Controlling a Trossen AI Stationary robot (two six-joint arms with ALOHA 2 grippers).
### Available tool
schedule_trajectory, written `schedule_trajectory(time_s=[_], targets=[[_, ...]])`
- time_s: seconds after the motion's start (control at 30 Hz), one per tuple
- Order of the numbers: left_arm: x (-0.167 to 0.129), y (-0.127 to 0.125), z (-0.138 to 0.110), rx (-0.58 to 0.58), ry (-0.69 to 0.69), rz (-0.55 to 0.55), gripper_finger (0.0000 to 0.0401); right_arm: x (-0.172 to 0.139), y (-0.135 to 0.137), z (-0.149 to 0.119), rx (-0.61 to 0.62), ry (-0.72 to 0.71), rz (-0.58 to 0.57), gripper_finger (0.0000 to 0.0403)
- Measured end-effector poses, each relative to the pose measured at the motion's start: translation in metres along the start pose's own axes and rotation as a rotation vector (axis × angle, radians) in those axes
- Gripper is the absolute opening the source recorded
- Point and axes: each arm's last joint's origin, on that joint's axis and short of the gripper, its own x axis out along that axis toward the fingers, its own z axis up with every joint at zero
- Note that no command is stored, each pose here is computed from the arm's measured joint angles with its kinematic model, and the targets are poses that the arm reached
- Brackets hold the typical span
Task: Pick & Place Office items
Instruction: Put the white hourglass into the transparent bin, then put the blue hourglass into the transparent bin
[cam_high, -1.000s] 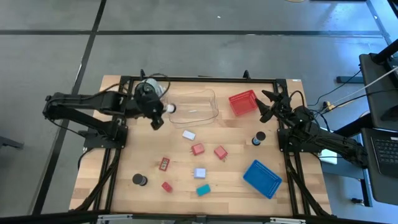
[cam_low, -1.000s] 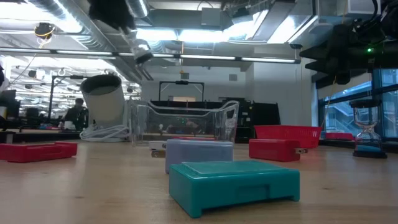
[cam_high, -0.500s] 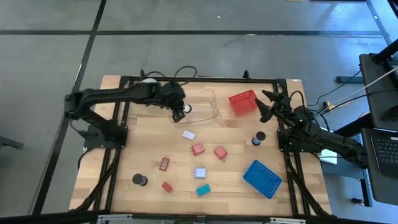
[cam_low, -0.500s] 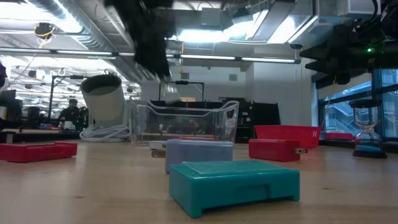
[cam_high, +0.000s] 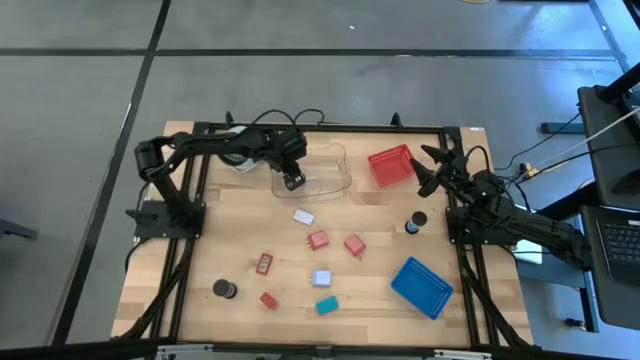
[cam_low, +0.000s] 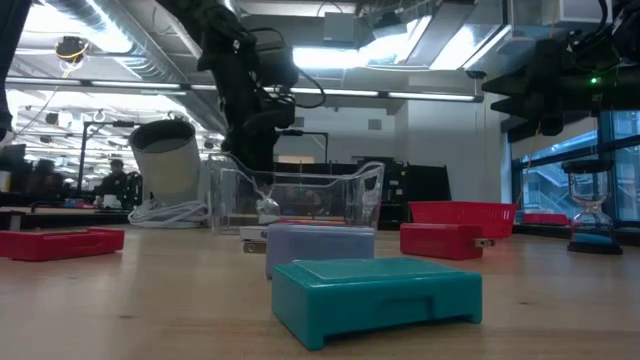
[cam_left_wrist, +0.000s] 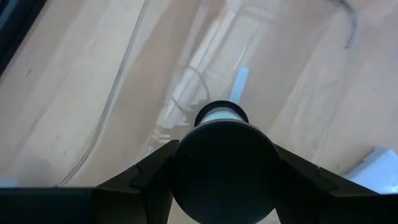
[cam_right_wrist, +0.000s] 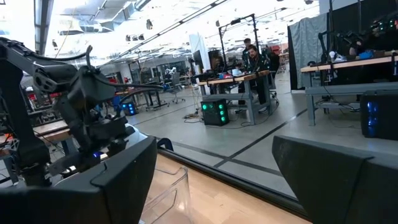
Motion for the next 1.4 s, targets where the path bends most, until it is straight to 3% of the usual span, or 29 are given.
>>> schedule_trajectory(time_s=[0.2,0.7,1.13,1.27,1.4], targets=[[-0.006,0.0,-0.001,0.001,-0.011,0.001,0.0213,0.0,0.0,0.0,0.0,0.0,0.0,0.0324],[-0.009,0.0,0.001,0.026,-0.014,0.002,0.027,0.0,0.0,0.0,0.0,0.0,0.0,0.0324],[-0.07,-0.011,0.035,0.098,-0.045,0.046,0.0259,0.0,0.0,0.0,0.0,0.0,0.0,0.0324],[-0.089,-0.023,0.032,0.107,-0.068,0.03,0.0252,0.0,0.0,0.0,0.0,0.0,0.0,0.0324],[-0.114,-0.044,0.011,0.082,-0.079,0.013,0.0246,0.0,0.0,0.0,0.0,0.0,0.0,0.0324]])
